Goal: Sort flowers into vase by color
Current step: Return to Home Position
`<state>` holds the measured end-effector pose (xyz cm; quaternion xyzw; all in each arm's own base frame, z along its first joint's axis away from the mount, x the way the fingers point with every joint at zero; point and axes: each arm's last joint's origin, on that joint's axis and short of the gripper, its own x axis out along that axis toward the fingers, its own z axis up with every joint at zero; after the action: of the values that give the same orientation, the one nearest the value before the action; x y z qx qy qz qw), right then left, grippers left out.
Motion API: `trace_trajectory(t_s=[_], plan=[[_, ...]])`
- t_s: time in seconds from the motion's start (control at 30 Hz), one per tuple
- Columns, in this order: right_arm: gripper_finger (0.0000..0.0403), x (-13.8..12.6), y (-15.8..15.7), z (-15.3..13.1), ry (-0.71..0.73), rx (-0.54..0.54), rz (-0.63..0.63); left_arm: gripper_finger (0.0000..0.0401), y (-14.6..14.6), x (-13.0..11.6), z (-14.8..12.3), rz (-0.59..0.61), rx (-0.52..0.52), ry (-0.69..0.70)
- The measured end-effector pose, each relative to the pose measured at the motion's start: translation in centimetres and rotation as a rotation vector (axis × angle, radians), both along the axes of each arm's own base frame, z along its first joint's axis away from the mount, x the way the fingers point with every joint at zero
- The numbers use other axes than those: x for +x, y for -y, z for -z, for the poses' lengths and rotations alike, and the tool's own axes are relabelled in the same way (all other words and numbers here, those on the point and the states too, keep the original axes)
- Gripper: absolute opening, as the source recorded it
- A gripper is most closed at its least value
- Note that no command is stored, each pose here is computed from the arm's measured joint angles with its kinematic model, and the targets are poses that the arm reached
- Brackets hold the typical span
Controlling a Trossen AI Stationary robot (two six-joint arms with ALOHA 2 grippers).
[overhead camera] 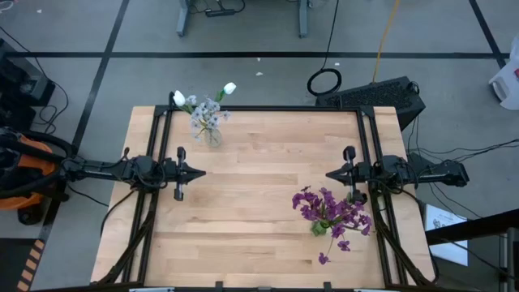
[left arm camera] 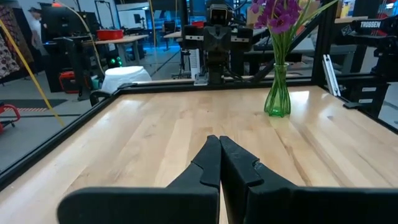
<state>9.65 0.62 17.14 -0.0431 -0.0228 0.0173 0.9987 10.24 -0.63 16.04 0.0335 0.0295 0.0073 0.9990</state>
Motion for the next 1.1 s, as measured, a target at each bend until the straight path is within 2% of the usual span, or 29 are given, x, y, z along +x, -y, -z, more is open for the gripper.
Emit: trace_trajectory(t_s=[0.17, 0.6, 1.1], plan=[[0.0, 0.0, 0.1, -0.01, 0.001, 0.0, 0.035, 0.0002, 0.0, 0.0, 0.0, 0.0, 0.0, -0.001], [0.0, 0.03, 0.03, 0.07, -0.01, 0.05, 0.01, 0.0002, 0.0, 0.02, 0.03, 0.001, 0.017, -0.004], [0.0, 0.05, 0.03, 0.1, -0.014, 0.05, 0.01, 0.0002, 0.03, 0.02, 0.05, 0.01, 0.023, -0.006]])
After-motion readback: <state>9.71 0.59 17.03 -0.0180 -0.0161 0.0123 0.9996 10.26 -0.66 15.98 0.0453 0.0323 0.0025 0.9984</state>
